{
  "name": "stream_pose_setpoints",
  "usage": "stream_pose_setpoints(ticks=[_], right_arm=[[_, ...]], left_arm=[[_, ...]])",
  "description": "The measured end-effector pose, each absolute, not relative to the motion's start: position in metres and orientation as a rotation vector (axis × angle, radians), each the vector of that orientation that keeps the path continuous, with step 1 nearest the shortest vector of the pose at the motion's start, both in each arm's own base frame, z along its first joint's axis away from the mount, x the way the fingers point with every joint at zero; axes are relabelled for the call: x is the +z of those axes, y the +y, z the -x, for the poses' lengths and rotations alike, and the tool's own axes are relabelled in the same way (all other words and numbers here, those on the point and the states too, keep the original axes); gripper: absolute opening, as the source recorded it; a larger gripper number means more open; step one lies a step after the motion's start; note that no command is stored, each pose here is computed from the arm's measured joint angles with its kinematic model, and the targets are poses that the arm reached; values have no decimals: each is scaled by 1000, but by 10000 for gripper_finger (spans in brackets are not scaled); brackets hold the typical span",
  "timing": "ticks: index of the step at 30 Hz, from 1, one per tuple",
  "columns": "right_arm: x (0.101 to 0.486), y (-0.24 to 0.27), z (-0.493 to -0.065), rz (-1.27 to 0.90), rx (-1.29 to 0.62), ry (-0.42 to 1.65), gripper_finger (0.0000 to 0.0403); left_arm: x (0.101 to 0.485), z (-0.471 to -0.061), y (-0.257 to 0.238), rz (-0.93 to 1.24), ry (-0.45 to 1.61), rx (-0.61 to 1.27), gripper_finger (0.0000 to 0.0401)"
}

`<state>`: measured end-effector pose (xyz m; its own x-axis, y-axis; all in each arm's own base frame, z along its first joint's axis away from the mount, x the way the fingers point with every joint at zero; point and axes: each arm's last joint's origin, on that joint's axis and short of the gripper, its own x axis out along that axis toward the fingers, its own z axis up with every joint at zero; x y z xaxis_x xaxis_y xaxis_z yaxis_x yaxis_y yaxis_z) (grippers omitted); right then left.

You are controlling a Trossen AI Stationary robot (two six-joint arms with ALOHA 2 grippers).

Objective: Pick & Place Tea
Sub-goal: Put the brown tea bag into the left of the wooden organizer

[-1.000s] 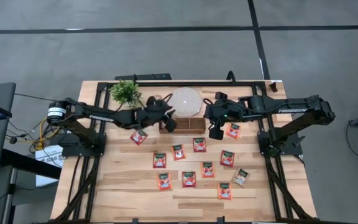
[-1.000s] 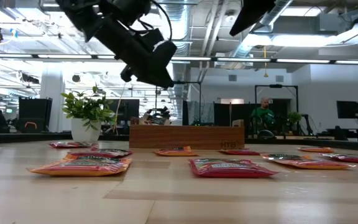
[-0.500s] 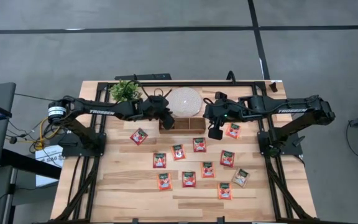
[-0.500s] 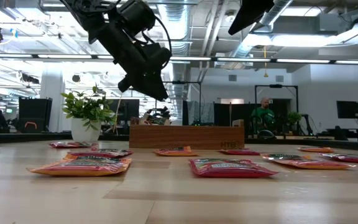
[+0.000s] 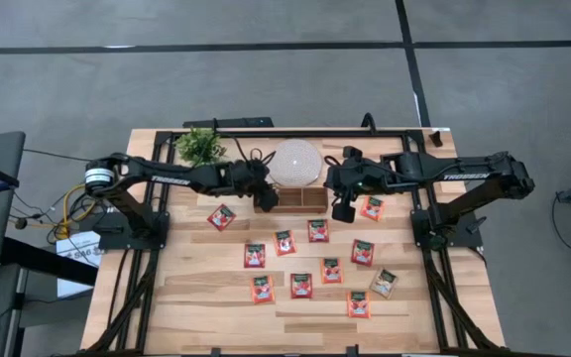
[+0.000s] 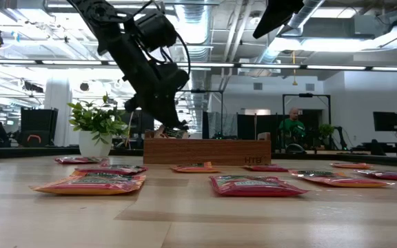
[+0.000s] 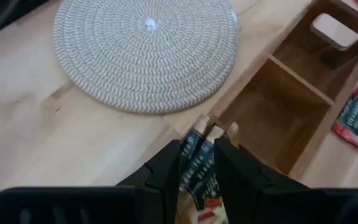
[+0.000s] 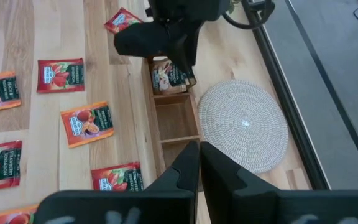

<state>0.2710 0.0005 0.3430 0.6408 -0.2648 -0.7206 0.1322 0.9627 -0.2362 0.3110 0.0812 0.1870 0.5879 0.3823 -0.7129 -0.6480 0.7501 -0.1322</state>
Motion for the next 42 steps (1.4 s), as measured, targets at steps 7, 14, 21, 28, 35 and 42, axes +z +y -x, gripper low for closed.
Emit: stream_pose_setpoints(ticks=[7, 14, 21, 28, 35, 42], right_arm=[[343, 0, -271, 168, -228, 849, 8], [343, 0, -271, 169, -227, 849, 8], [343, 0, -271, 169, -227, 849, 8], [343, 0, -271, 170, -227, 850, 8], [343, 0, -271, 171, -226, 850, 8], [343, 0, -271, 171, -226, 850, 8]], left_arm=[[186, -310, 81, 406, 740, 624, 90], [184, -308, 80, 427, 759, 633, 90], [184, -308, 78, 440, 760, 630, 90], [183, -307, 77, 452, 770, 632, 90], [183, -308, 75, 450, 776, 625, 90], [182, -307, 71, 448, 793, 616, 90]])
